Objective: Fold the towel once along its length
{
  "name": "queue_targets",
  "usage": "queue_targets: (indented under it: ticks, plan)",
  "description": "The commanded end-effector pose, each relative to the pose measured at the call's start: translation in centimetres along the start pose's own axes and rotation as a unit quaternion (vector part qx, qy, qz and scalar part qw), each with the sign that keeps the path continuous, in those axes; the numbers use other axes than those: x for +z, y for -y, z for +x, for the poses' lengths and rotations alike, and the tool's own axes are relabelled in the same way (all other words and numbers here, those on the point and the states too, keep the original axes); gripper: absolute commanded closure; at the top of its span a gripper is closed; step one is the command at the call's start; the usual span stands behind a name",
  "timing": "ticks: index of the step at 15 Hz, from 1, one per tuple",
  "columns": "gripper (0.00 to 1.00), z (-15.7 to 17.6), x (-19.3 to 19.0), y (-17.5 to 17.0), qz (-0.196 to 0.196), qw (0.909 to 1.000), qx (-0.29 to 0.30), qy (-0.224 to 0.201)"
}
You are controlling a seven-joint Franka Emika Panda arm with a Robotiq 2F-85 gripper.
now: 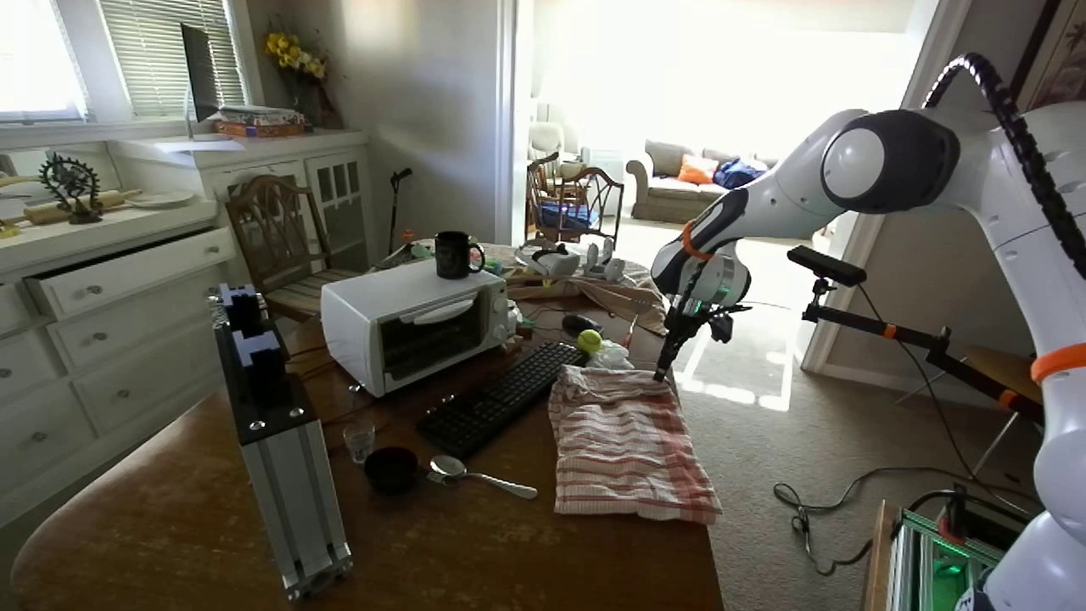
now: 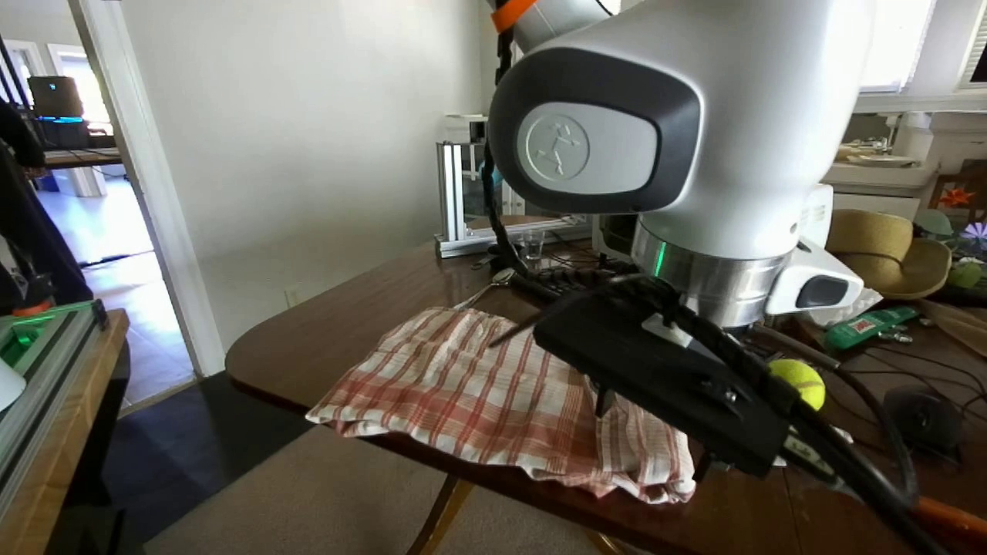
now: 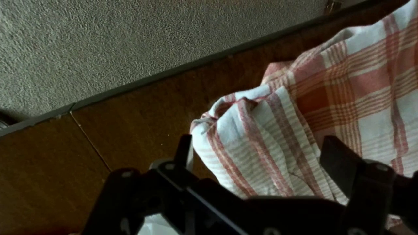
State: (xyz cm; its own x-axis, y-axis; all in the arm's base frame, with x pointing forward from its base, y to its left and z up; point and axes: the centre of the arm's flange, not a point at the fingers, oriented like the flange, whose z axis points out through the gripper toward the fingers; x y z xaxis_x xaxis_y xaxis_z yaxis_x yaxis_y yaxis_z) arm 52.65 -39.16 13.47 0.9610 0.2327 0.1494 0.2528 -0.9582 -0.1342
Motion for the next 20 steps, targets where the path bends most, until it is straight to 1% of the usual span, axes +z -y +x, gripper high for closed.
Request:
queue_targets:
  ticks: [1, 4, 8, 9, 10, 12, 16, 19, 20]
  plan:
    - [0.0, 0.4, 2.0, -2.3, 0.033, 0.9994, -0.001, -0.002]
    - [0.0, 0.5, 3.0, -2.9, 0.049, 0.9988, -0.004, -0.008]
    - [0.0, 0.9, 3.7, -3.9, 0.054, 0.9984, -0.004, -0.016]
    - [0.07, 0.9, 3.8, -4.0, 0.055, 0.9983, -0.003, -0.017]
    - [0.21, 1.0, 3.9, -4.1, 0.058, 0.9982, -0.002, -0.015]
    - [0.42, 1.0, 3.9, -4.1, 0.062, 0.998, 0.003, -0.01]
    - [0.73, 0.4, 3.7, -3.3, 0.071, 0.9975, 0.001, 0.005]
    - [0.95, -0.1, 2.5, -2.4, 0.087, 0.9962, 0.006, 0.012]
    - [0.99, -0.2, 1.7, -1.9, 0.092, 0.9956, 0.01, 0.012]
